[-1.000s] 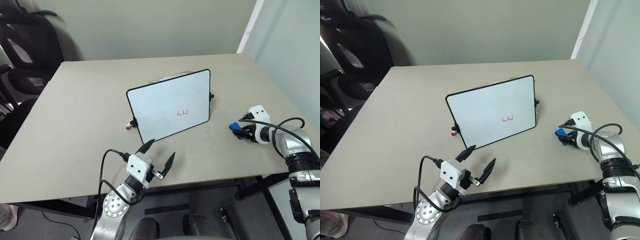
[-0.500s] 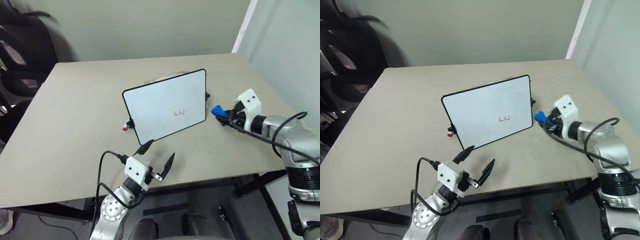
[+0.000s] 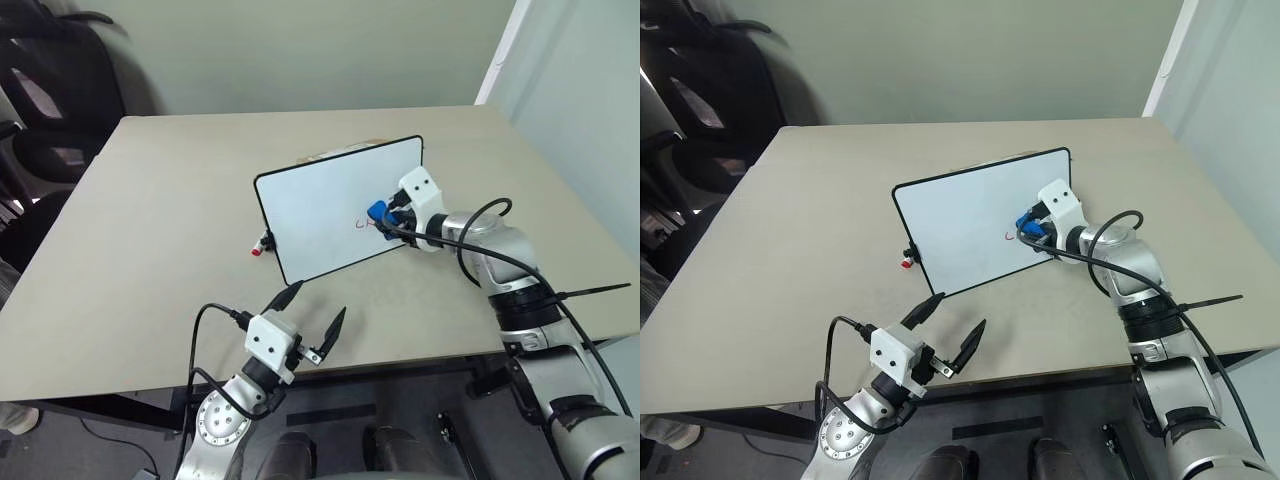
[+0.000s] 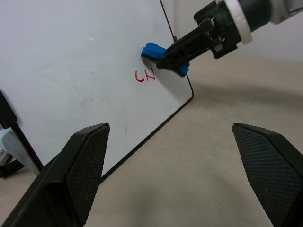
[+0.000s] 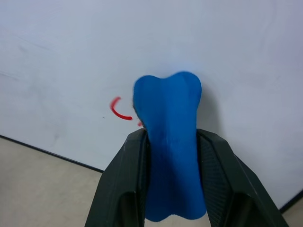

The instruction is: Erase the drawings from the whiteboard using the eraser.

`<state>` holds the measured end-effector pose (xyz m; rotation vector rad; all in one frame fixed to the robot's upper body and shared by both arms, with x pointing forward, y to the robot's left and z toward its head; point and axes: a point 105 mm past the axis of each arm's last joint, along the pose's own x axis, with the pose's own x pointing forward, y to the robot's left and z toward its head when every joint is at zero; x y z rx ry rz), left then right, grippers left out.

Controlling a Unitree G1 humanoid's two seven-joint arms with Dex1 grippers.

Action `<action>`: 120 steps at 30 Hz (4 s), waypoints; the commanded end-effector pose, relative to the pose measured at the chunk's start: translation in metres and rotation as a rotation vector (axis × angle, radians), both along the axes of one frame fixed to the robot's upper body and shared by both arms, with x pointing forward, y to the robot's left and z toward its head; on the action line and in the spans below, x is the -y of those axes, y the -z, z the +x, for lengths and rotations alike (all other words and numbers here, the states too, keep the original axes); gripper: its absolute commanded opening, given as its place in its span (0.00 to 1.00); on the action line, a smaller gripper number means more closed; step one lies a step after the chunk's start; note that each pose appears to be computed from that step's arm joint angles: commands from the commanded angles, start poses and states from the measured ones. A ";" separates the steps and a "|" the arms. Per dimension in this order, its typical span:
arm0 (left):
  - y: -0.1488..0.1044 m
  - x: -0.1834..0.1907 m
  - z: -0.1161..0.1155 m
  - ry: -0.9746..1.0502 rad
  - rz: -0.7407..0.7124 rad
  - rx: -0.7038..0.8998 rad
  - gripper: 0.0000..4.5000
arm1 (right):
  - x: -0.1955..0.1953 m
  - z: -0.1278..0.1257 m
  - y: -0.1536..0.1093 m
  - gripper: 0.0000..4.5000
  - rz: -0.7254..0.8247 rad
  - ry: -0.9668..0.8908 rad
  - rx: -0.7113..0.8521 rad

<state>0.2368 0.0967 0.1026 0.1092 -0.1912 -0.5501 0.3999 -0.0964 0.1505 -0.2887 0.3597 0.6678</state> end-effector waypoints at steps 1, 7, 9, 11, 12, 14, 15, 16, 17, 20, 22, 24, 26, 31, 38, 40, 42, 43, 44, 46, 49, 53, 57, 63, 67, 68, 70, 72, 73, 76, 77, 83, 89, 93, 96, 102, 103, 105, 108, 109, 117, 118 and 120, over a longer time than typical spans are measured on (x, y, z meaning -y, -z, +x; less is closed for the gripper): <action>-0.016 0.001 -0.003 -0.004 -0.019 0.057 1.00 | -0.008 0.005 -0.002 0.34 -0.040 -0.006 0.029; -0.018 -0.001 -0.005 -0.012 -0.022 0.059 1.00 | -0.015 0.003 0.011 0.34 -0.073 -0.017 -0.013; -0.019 -0.001 -0.006 -0.013 -0.021 0.058 1.00 | -0.017 0.002 0.014 0.34 -0.084 -0.021 -0.024; -0.019 -0.001 -0.007 -0.013 -0.020 0.057 1.00 | -0.019 0.002 0.015 0.34 -0.094 -0.025 -0.028; -0.019 -0.001 -0.007 -0.012 -0.020 0.057 1.00 | -0.020 0.002 0.013 0.34 -0.096 -0.030 -0.026; -0.019 -0.001 -0.007 -0.011 -0.019 0.056 1.00 | -0.024 0.002 0.008 0.34 -0.097 -0.040 -0.013; -0.019 -0.001 -0.007 -0.010 -0.019 0.056 1.00 | -0.025 0.002 0.004 0.34 -0.096 -0.046 -0.005; -0.019 -0.001 -0.007 -0.009 -0.019 0.055 1.00 | -0.028 0.002 -0.001 0.34 -0.095 -0.054 0.007; -0.019 -0.001 -0.007 -0.007 -0.019 0.055 1.00 | -0.031 0.001 -0.008 0.34 -0.093 -0.065 0.020; -0.019 -0.001 -0.006 -0.006 -0.019 0.054 1.00 | -0.040 -0.001 -0.027 0.34 -0.080 -0.094 0.067; -0.019 -0.001 -0.006 -0.006 -0.019 0.055 1.00 | -0.041 0.001 -0.040 0.34 -0.072 -0.090 0.097; -0.019 0.000 -0.005 -0.007 -0.020 0.055 1.00 | -0.040 0.003 -0.046 0.34 -0.064 -0.080 0.110; -0.018 0.000 -0.005 -0.007 -0.020 0.055 1.00 | -0.039 0.003 -0.044 0.34 -0.068 -0.079 0.101; -0.018 0.001 -0.004 -0.009 -0.023 0.057 1.00 | -0.033 0.000 -0.002 0.34 -0.140 -0.074 -0.005; -0.019 -0.001 -0.003 -0.013 -0.021 0.060 1.00 | -0.022 -0.003 0.033 0.34 -0.212 -0.041 -0.106; -0.019 -0.001 -0.003 -0.013 -0.020 0.061 1.00 | -0.021 -0.002 0.031 0.34 -0.210 -0.037 -0.106; -0.018 -0.001 -0.003 -0.013 -0.019 0.061 1.00 | -0.022 0.001 0.021 0.34 -0.196 -0.031 -0.084; -0.018 -0.001 -0.002 -0.012 -0.018 0.061 1.00 | -0.022 0.003 0.014 0.34 -0.186 -0.027 -0.067; -0.018 -0.001 -0.002 -0.012 -0.018 0.061 1.00 | -0.022 0.004 0.010 0.34 -0.180 -0.024 -0.056; -0.018 -0.001 -0.002 -0.012 -0.018 0.062 1.00 | -0.024 0.006 -0.007 0.34 -0.150 -0.020 -0.025; -0.018 0.000 -0.001 -0.011 -0.019 0.061 1.00 | -0.029 0.005 -0.026 0.34 -0.120 -0.035 0.012; -0.017 0.000 0.000 -0.010 -0.019 0.060 1.00 | -0.033 0.003 -0.030 0.34 -0.125 -0.054 0.035; -0.017 0.001 0.000 -0.010 -0.018 0.059 1.00 | -0.033 0.002 -0.017 0.34 -0.143 -0.055 0.017; -0.017 0.001 0.000 -0.011 -0.018 0.060 1.00 | -0.034 0.001 -0.012 0.34 -0.115 -0.055 -0.019; -0.017 0.000 0.000 -0.011 -0.018 0.060 1.00 | -0.034 0.000 -0.012 0.22 -0.115 -0.056 -0.019; -0.017 0.000 0.000 -0.012 -0.018 0.061 1.00 | -0.033 0.000 -0.012 0.17 -0.115 -0.055 -0.019; -0.017 0.000 0.000 -0.011 -0.018 0.061 1.00 | -0.032 0.001 -0.012 0.17 -0.109 -0.046 -0.024; -0.017 0.000 -0.001 -0.011 -0.018 0.061 1.00 | -0.032 0.000 -0.011 0.17 -0.105 -0.040 -0.030; -0.017 0.000 0.000 -0.010 -0.018 0.061 1.00 | -0.031 0.000 -0.010 0.17 -0.106 -0.040 -0.031; -0.017 0.001 0.000 -0.011 -0.019 0.061 1.00 | -0.033 -0.002 -0.007 0.17 -0.079 -0.038 -0.071; -0.018 0.001 0.000 -0.010 -0.019 0.061 1.00 | -0.033 -0.002 -0.005 0.17 -0.070 -0.032 -0.099; -0.018 0.002 0.000 -0.009 -0.021 0.063 1.00 | -0.028 -0.001 0.013 0.17 -0.087 -0.002 -0.220; -0.018 0.002 -0.001 -0.009 -0.022 0.064 1.00 | -0.024 0.007 0.017 0.17 -0.149 0.010 -0.222; -0.018 0.004 -0.001 -0.004 -0.023 0.063 1.00 | -0.026 0.020 -0.005 0.17 -0.150 0.024 -0.167; -0.018 0.005 -0.001 -0.003 -0.025 0.063 1.00 | -0.027 0.026 -0.020 0.17 -0.143 0.031 -0.134; -0.019 0.005 -0.002 -0.006 -0.034 0.064 1.00 | -0.033 0.027 -0.033 0.17 -0.147 0.013 -0.102; -0.019 0.005 -0.002 -0.006 -0.034 0.064 1.00 | -0.035 0.025 -0.032 0.17 -0.151 0.002 -0.104; -0.019 0.005 -0.002 -0.006 -0.035 0.065 1.00 | -0.038 0.022 -0.027 0.17 -0.160 -0.015 -0.115; -0.019 0.005 -0.002 -0.005 -0.034 0.066 1.00 | -0.046 0.015 -0.011 0.17 -0.187 -0.047 -0.147; -0.019 0.005 -0.002 -0.005 -0.034 0.066 1.00 | -0.050 0.012 -0.008 0.17 -0.189 -0.062 -0.153; -0.019 0.005 -0.002 -0.005 -0.033 0.067 1.00 | -0.065 0.003 0.003 0.17 -0.210 -0.113 -0.179; -0.019 0.005 -0.002 -0.006 -0.034 0.068 1.00 | -0.064 0.005 0.002 0.17 -0.208 -0.106 -0.175; -0.019 0.005 -0.002 -0.008 -0.036 0.069 1.00 | -0.060 0.009 -0.004 0.17 -0.203 -0.092 -0.160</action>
